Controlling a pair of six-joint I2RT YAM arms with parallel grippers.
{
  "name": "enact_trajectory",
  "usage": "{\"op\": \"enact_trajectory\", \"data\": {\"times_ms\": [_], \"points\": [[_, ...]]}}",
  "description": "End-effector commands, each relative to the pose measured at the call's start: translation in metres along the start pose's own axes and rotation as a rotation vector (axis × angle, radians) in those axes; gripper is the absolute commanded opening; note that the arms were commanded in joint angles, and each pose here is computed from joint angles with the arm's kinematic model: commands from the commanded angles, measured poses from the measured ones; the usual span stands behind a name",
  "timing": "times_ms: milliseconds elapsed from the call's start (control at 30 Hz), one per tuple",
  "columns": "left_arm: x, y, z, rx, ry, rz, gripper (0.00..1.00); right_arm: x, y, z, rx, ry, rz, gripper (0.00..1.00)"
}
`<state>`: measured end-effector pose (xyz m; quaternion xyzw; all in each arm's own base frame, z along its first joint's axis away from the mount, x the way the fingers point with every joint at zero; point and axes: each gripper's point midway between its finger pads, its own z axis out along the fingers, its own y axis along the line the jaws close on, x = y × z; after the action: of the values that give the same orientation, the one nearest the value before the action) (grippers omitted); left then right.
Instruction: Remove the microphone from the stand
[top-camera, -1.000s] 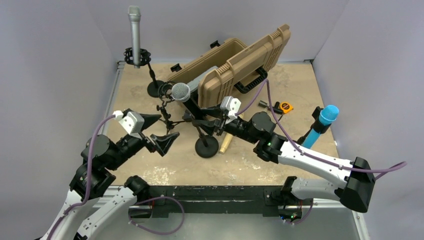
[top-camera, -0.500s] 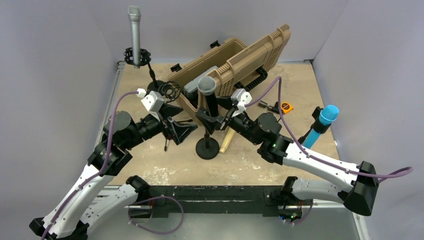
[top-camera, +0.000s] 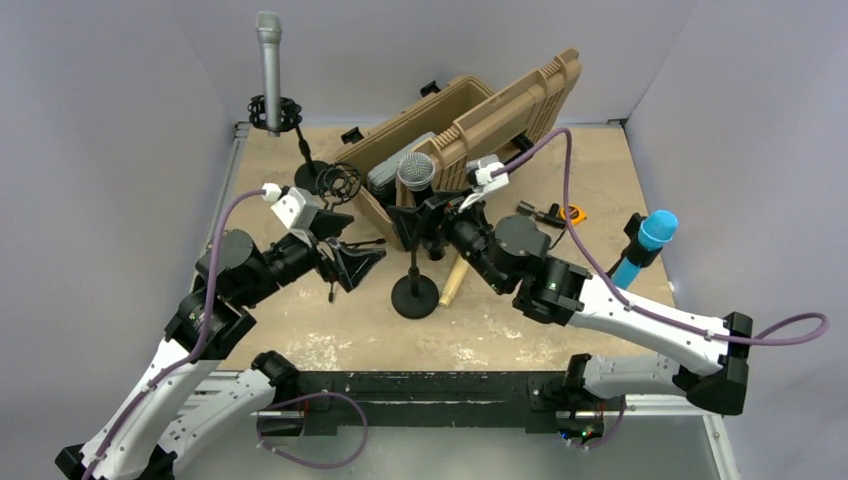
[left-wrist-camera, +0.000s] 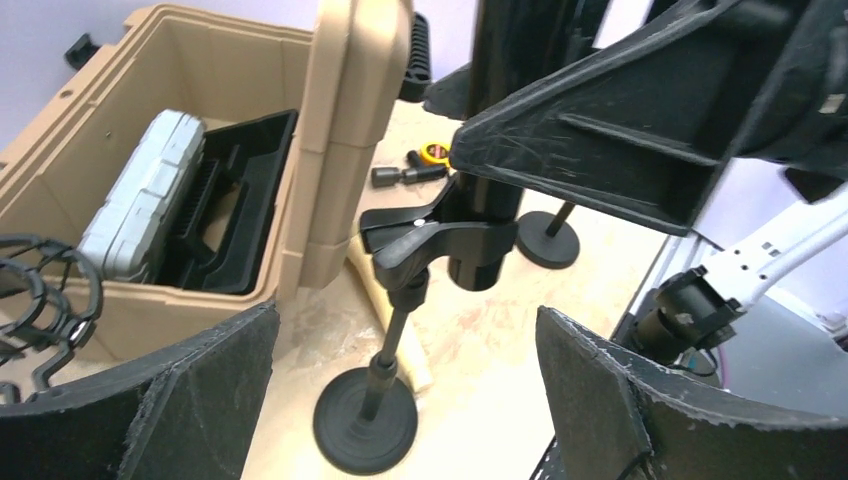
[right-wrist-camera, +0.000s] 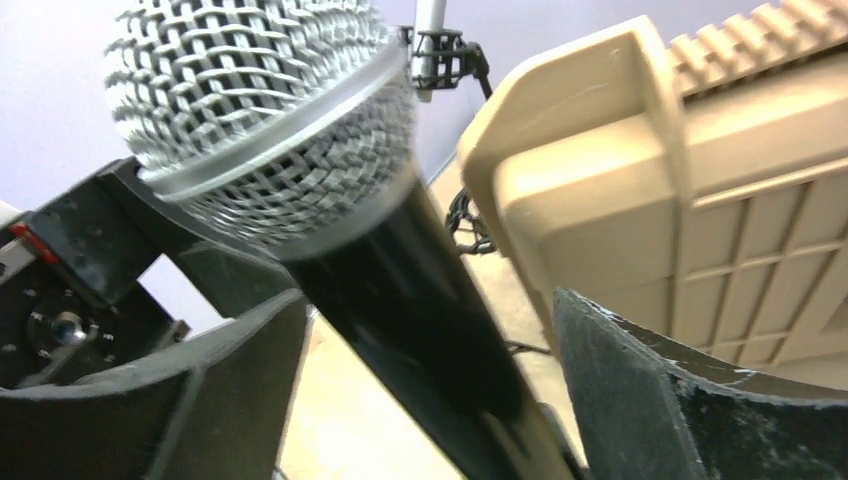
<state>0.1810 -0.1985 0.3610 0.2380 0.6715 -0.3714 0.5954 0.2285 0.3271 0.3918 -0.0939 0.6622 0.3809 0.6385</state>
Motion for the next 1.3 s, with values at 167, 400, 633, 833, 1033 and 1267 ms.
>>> {"op": "enact_trajectory", "data": {"times_ms": [167, 400, 633, 833, 1033, 1267], "points": [[0.0, 0.028, -0.001, -0.16, 0.03, 0.0, 0.99, 0.013, -0.01, 0.007, 0.27, 0.068, 0.005, 0.68], [0.007, -0.007, 0.007, 0.054, 0.039, -0.025, 1.0, -0.008, 0.007, -0.002, 0.095, -0.023, -0.07, 0.1], [0.012, -0.015, 0.022, 0.2, 0.082, -0.088, 1.0, -0.033, 0.047, -0.02, -0.273, -0.209, -0.263, 0.0], [0.009, -0.005, 0.012, 0.188, 0.026, -0.039, 1.0, -0.033, 0.056, -0.026, -0.497, -0.281, -0.508, 0.0], [0.036, -0.007, 0.007, 0.28, -0.009, 0.145, 1.0, -0.019, 0.06, -0.027, -0.717, -0.285, -0.6, 0.0], [0.028, 0.01, 0.027, 0.248, 0.0, 0.225, 1.0, -0.007, 0.061, -0.025, -0.779, -0.252, -0.627, 0.0]]}}
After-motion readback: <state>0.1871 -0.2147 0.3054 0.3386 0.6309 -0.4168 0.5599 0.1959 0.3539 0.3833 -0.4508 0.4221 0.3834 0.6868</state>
